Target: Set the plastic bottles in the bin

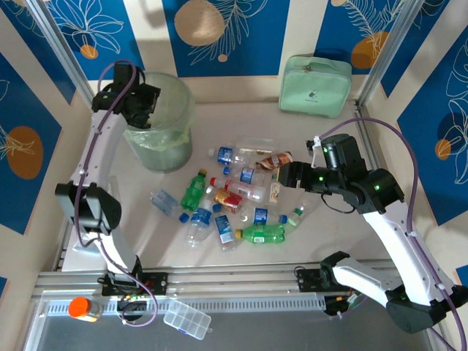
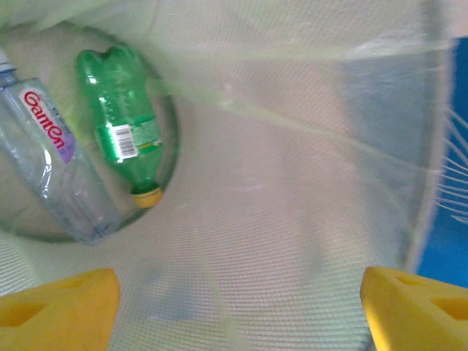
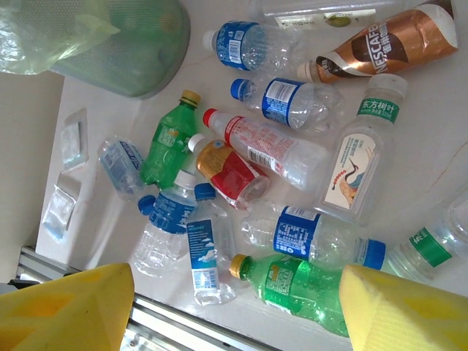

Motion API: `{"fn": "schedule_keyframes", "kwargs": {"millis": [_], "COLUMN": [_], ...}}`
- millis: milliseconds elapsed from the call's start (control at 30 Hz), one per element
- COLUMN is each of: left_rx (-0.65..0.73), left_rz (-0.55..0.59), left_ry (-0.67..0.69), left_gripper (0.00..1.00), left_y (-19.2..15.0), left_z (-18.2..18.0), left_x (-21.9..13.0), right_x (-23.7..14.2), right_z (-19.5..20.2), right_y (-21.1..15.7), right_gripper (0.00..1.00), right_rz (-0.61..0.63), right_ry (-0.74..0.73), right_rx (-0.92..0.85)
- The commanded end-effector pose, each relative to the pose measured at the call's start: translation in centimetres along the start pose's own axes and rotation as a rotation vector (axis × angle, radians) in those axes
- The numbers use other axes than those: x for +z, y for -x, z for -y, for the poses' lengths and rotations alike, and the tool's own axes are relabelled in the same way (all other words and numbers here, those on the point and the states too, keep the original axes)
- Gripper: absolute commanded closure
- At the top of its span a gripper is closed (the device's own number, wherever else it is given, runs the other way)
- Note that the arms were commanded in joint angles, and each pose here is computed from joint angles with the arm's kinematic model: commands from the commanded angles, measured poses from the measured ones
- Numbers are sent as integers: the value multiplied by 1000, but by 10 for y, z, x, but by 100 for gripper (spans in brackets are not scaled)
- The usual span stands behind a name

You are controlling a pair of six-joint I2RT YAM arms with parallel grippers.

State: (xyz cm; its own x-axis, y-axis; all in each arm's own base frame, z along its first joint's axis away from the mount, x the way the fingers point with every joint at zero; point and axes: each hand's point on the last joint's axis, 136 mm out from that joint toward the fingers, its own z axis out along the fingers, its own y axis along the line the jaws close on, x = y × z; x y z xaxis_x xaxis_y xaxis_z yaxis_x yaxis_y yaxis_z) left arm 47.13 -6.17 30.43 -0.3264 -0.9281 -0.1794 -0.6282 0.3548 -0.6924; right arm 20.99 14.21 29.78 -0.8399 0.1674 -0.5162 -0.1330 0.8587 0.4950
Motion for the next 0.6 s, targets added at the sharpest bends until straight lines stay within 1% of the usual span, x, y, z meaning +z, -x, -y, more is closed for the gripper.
{"fn": "schedule_keyframes", "kwargs": {"millis": [0, 100, 167, 267, 467, 567], "left_rx": [131, 256, 369, 537, 775, 851], "left_rz": [-22, -7, -3, -39, -164, -220], "left_ry": [-51, -87, -100, -127, -192, -168], "left_gripper": [15, 15, 16, 17, 19, 18], "left_y": [-13, -25, -36, -59, -105, -119], "left_z": [3, -1, -6, -17, -54, -84], "left_x": [-42, -75, -96, -121, -152, -156], "right_x": [-3, 4, 9, 17, 35, 46], "right_z": [-7, -5, -2, 6, 25, 40], "right_y": [2, 0, -1, -4, -7, -9], "right_gripper": [25, 25, 25, 25, 24, 22], "right_rz": [15, -1, -10, -26, -55, -70], "right_ry": [39, 40, 31, -8, -80, -123], "right_rx": [19, 49, 71, 100, 171, 213]}}
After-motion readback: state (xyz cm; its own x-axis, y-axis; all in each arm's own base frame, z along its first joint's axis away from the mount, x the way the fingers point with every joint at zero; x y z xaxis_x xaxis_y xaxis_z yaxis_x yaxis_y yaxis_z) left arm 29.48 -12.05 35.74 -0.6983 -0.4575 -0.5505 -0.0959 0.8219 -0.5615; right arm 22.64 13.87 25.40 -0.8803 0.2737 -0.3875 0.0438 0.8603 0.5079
